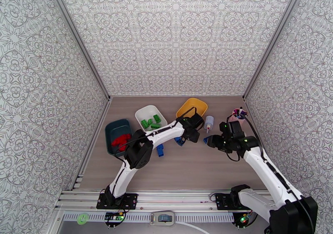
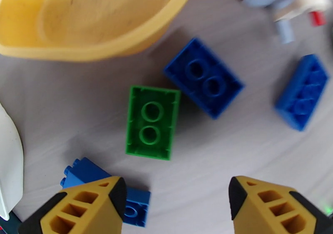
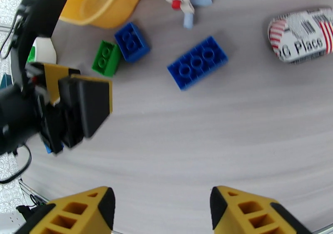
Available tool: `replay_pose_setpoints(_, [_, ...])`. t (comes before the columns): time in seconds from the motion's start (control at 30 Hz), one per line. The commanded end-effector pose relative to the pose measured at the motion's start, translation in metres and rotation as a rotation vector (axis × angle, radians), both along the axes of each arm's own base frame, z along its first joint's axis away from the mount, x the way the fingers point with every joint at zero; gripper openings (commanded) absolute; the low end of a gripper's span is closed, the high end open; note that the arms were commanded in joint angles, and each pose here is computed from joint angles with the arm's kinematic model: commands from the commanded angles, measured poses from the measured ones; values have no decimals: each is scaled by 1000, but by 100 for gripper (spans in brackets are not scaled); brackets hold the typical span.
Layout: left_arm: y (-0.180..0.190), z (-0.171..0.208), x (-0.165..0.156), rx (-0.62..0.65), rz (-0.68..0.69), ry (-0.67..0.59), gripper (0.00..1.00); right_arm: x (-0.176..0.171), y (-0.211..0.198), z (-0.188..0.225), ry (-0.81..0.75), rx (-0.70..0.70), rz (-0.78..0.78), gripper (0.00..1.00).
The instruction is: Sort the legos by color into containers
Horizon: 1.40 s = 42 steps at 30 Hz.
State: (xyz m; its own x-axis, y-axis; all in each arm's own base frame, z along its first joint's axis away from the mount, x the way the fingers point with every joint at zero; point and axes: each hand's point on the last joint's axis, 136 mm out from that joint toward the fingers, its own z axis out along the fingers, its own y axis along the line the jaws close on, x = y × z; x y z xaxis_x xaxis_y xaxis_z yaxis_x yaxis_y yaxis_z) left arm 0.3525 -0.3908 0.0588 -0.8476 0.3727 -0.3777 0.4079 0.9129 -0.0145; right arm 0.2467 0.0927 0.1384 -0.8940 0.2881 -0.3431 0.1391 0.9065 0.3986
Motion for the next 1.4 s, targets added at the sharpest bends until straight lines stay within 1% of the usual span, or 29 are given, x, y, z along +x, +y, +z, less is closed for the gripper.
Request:
replay_pose_setpoints(0.0, [6, 3, 9, 30, 3, -36, 71, -9, 1, -8, 39, 29, -10, 65])
replay_pose_setpoints(0.2, [-1, -10, 16, -10, -30, -13, 71, -5, 5, -7, 38, 48, -8, 65])
replay_pose_setpoints(0.6, [2, -32, 28, -55, -24, 31, 68, 4, 12, -9, 53, 68, 3, 65])
replay_pose_setpoints(0.87, [-2, -45, 28, -53, -29, 52, 61, 7, 12, -11, 61, 69, 2, 65])
replay_pose_setpoints(1.0, [-2, -46, 29, -51, -22, 48, 52, 8, 14, -11, 62, 75, 3, 64])
replay_pose_setpoints(1.2, [-6, -32, 28, -58, -28, 16, 44, 9, 18, -11, 63, 97, 12, 63])
replay_pose_setpoints(1.37, [-6, -15, 15, -65, -37, -8, 40, 10, 21, -8, 55, 117, 14, 62])
